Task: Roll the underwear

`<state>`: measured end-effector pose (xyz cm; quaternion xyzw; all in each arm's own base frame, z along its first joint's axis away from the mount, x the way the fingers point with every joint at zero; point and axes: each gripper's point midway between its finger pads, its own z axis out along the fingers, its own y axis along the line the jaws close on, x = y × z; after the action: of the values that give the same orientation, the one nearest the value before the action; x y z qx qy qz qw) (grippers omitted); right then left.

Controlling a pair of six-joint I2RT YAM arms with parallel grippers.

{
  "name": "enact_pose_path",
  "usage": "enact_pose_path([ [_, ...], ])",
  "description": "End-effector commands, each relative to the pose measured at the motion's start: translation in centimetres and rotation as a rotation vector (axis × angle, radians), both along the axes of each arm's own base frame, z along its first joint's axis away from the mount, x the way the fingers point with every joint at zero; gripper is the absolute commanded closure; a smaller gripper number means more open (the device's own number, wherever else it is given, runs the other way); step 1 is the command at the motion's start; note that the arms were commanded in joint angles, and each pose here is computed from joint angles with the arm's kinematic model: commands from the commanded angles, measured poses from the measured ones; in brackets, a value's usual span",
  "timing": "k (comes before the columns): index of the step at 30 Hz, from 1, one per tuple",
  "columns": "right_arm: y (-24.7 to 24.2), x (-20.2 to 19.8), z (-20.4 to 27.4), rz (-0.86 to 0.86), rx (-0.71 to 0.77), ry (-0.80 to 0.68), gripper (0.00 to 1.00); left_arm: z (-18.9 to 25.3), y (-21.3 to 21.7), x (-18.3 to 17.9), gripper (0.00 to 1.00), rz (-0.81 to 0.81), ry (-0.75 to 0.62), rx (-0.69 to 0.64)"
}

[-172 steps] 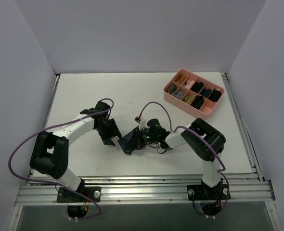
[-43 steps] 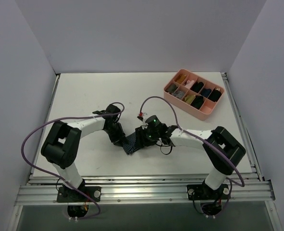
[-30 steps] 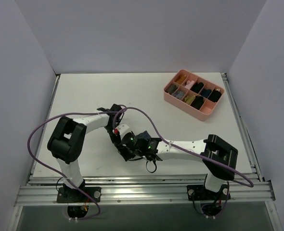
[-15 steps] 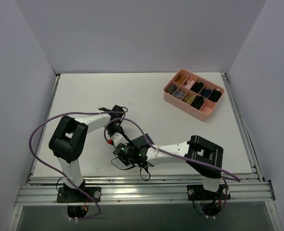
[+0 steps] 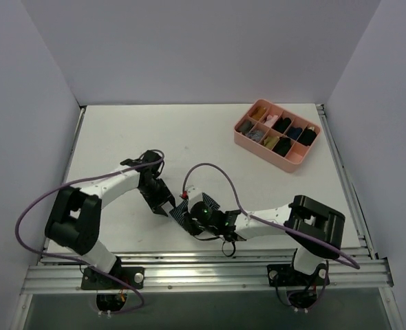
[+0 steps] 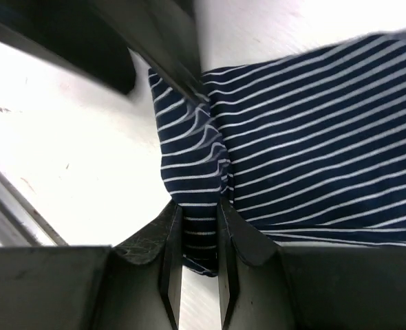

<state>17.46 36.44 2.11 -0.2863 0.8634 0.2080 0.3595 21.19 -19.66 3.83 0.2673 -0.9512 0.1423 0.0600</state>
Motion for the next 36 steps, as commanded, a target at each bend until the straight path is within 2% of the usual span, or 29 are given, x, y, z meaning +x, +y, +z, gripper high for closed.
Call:
enact_pose_path([
  [1,-6.3,-2.4,-5.3,-0.088,-0.059,0.25,1.0,2.8,3.2,2.1,0.5,0.102,-0.164,0.099],
  [6,-7.9,-3.6,-6.8,-0.14,-0.002,0.366,1.0,3.2,3.1,2.1,0.47,0.099,-0.251,0.073],
  [10,-8.2,-4.2,-8.2,-0.157,0.001,0.41,1.0,3.3,1.8,2.2,0.46,0.081,-0.324,-0.008],
  [14,-8.7,-4.2,-8.7,-0.185,0.025,0.434,1.0,4.4,0.0,3.6,0.43,0.03,-0.454,-0.088],
  [23,-8.8,-4.0,-9.0,-0.192,0.019,0.444,1.0,4.4,-2.0,3.6,0.38,-0.036,-0.493,-0.128],
  [36,-8.9,-3.5,-9.1,-0.194,0.009,0.441,1.0,-0.1,-3.7,2.4,0.37,-0.098,-0.391,-0.097],
])
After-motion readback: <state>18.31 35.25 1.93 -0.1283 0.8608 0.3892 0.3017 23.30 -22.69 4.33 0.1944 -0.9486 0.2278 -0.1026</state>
